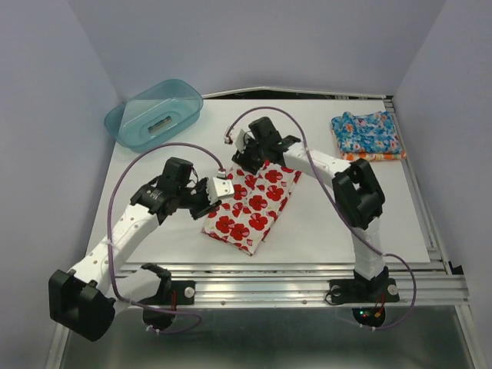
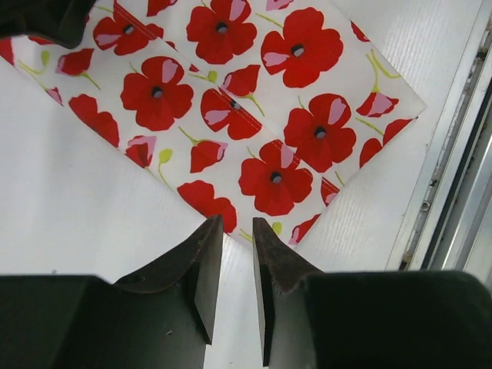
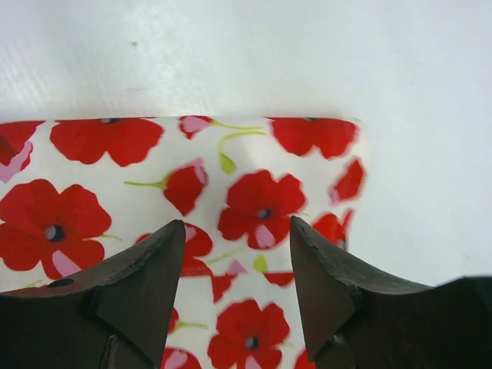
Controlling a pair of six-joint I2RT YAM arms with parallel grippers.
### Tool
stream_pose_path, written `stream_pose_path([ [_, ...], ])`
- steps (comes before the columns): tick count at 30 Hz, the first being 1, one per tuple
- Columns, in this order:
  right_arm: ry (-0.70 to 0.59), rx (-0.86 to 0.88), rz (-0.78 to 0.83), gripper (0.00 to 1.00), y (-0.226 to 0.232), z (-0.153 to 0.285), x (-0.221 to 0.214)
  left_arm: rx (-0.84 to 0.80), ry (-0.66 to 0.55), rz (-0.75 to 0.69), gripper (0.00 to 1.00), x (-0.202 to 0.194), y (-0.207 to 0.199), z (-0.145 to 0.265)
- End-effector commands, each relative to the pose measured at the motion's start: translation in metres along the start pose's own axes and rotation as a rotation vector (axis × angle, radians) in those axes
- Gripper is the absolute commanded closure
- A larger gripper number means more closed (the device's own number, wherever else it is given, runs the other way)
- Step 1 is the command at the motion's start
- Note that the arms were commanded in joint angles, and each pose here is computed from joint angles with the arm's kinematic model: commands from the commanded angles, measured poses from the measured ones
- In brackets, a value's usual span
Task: Fold and stack the skirts
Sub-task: Fold the skirt
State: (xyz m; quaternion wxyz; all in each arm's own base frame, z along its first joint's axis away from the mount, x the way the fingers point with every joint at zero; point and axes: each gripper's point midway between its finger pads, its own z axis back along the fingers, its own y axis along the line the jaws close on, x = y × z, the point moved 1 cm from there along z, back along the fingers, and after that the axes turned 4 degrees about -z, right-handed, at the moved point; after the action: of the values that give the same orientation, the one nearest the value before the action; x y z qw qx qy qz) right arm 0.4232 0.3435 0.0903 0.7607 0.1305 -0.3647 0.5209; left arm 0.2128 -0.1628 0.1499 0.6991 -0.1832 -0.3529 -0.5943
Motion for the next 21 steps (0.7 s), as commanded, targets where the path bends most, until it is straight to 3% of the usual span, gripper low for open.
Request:
stream_pose_path([
  [1, -0.205, -0.085, -0.258, 0.38, -0.039, 0.090, 0.055, 0.058, 0.104, -0.162, 0.65, -0.021, 0.009, -0.003],
  [4, -0.134, 0.018, -0.370, 0.38, -0.010, 0.110, 0.026, 0.076, 0.206, -0.177, 0.66, -0.045, 0.018, -0.012],
  [11, 0.068, 0.314, -0.672, 0.39, 0.068, 0.098, -0.061, 0.055, 0.308, -0.265, 0.66, -0.070, 0.027, -0.031],
  [14, 0.114, 0.350, -0.761, 0.41, 0.072, 0.081, -0.083, 0.016, 0.327, -0.292, 0.67, -0.075, 0.019, -0.039],
  [21, 0.201, 0.186, -0.940, 0.46, 0.014, 0.054, -0.146, -0.072, 0.379, -0.321, 0.71, -0.089, -0.013, -0.059],
])
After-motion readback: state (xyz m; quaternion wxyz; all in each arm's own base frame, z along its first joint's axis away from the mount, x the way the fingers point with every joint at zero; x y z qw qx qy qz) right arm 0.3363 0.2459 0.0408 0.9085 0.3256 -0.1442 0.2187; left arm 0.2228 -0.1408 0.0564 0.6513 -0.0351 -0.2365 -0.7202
